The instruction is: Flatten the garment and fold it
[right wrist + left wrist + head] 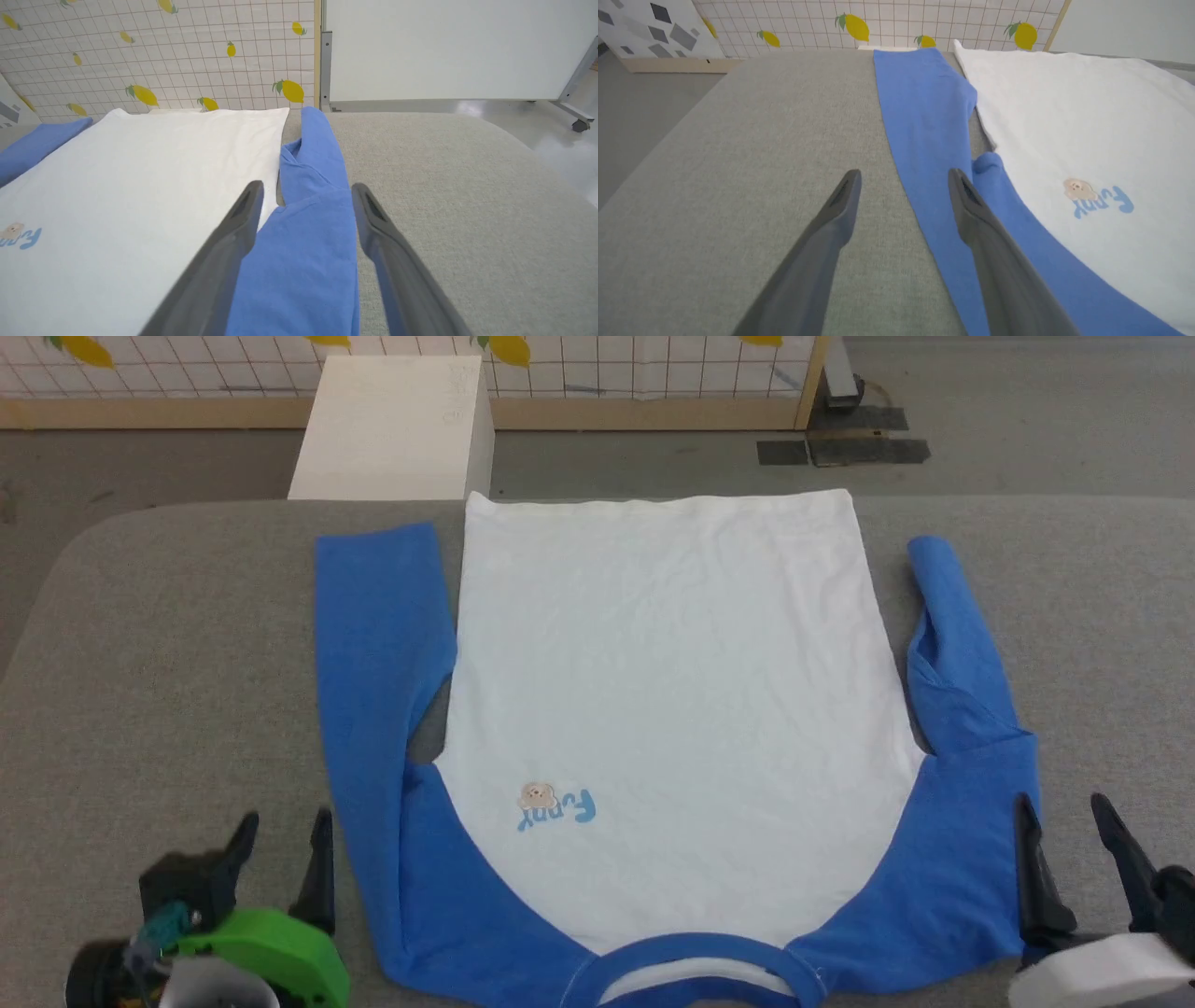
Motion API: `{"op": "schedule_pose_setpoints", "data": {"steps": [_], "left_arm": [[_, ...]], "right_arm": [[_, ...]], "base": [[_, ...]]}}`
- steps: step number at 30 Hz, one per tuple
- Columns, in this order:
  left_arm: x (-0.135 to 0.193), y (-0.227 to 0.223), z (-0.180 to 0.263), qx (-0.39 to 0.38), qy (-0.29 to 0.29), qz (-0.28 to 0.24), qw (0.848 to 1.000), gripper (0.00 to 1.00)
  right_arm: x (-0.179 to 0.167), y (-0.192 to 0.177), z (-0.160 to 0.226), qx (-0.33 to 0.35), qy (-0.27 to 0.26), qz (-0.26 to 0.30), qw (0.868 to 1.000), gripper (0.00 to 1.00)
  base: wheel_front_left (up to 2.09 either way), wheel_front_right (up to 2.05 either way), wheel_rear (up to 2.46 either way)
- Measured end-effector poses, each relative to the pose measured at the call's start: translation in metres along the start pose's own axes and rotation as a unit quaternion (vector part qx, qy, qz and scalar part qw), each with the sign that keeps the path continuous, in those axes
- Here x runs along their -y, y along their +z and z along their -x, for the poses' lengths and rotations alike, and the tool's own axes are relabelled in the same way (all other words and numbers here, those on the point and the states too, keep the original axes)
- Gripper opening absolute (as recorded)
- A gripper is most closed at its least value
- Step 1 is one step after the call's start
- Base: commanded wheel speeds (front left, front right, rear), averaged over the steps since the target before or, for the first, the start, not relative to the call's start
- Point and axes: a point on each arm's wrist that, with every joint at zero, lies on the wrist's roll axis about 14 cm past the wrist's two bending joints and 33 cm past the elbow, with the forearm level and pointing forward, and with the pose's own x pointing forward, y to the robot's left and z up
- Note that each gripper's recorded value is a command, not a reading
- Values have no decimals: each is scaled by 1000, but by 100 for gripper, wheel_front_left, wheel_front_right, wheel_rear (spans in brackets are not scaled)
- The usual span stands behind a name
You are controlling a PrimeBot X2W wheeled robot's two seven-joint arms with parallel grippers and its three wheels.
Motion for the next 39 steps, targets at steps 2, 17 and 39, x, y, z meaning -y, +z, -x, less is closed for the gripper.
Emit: {"op": "schedule_pose_setpoints", "data": {"steps": [2,17,39], "left_arm": [[1,18,-18,28,-11,-21,999,100],[-30,107,-197,25,-39,-113,993,100],[-55,-31,-294,-277,34,43,959,100]], "right_arm": [[-10,9,-9,21,14,7,1000,100],[-65,28,-85,80,87,12,993,100],[-21,-51,-106,-7,27,9,1000,100]], "base": [[0,0,0],[0,0,0],[0,0,0]]}}
